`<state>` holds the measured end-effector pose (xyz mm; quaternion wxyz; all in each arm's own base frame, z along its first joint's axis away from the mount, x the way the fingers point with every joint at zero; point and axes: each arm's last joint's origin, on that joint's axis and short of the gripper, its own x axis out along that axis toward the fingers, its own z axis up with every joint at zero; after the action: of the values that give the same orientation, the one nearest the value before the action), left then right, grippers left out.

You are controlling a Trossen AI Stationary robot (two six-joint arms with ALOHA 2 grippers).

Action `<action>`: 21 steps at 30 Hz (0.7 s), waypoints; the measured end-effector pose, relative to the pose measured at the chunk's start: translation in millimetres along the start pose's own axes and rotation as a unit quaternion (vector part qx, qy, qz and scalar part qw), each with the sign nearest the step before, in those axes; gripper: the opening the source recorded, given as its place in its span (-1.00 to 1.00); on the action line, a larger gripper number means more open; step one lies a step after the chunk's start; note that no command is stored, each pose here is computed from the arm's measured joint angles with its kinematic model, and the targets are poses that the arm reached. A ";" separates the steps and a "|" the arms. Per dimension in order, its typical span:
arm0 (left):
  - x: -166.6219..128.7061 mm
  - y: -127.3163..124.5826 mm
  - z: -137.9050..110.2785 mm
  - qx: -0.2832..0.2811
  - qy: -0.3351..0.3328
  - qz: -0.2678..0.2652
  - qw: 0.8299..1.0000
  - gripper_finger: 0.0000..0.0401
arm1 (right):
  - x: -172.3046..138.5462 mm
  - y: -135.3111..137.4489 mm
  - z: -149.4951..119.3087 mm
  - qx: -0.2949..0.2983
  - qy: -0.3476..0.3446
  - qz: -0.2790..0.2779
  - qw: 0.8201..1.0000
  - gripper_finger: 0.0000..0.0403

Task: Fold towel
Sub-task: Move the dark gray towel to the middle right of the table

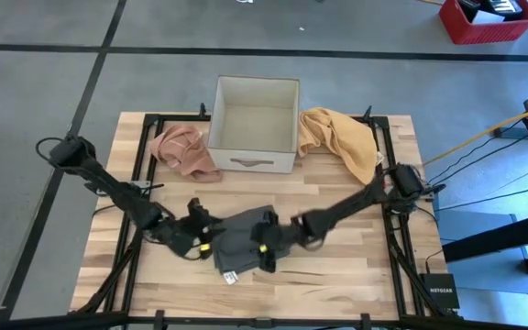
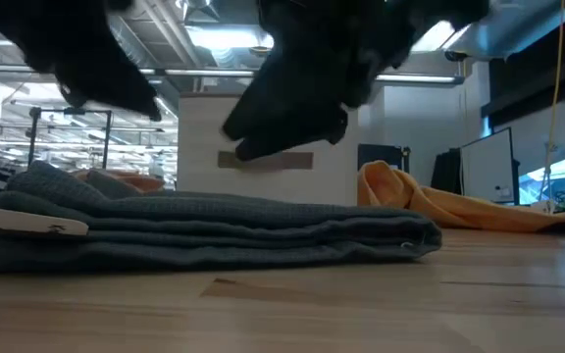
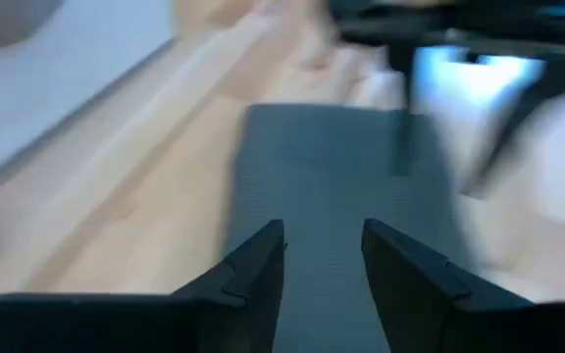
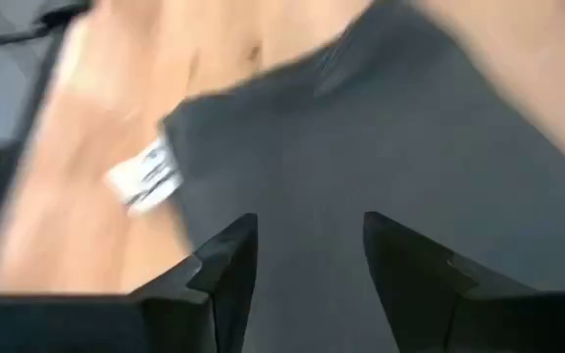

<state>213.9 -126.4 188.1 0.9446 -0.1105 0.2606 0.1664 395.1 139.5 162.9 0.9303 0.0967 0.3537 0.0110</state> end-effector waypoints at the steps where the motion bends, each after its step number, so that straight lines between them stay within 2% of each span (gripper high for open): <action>1: 6.2 1.9 -3.6 0.008 0.010 0.015 1.000 -0.35 | 6.0 2.8 -6.1 -0.007 -0.025 -0.024 0.999 -0.07; 3: 18.5 6.1 -13.6 0.024 0.036 0.045 0.998 -0.35 | 20.1 4.9 -23.0 -0.013 -0.034 -0.036 0.999 -0.07; 6: 34.7 9.4 -27.6 0.042 0.083 0.061 0.994 -0.35 | 36.7 8.5 -42.0 -0.025 -0.024 -0.030 0.999 -0.07; 9: 46.3 14.7 -41.5 0.060 0.134 0.080 0.986 -0.35 | 42.3 14.8 -55.0 -0.050 -0.003 -0.032 0.998 -0.07; 12: 50.3 19.3 -50.3 0.045 0.175 0.100 0.978 -0.35 | 40.2 18.5 -60.0 -0.070 0.017 -0.037 0.997 -0.07; 17: 47.0 18.0 -48.1 0.023 0.199 0.086 0.976 -0.35 | 30.9 17.5 -57.6 -0.083 0.039 -0.044 0.995 -0.07; 21: 36.1 8.6 -27.9 0.016 0.194 0.044 0.980 -0.35 | 13.7 16.1 -52.5 -0.101 0.073 -0.047 0.991 -0.07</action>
<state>227.2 -117.5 144.5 0.8694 -0.1141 0.4464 0.1788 371.5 165.6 118.7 0.9065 -0.0153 0.4218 0.0099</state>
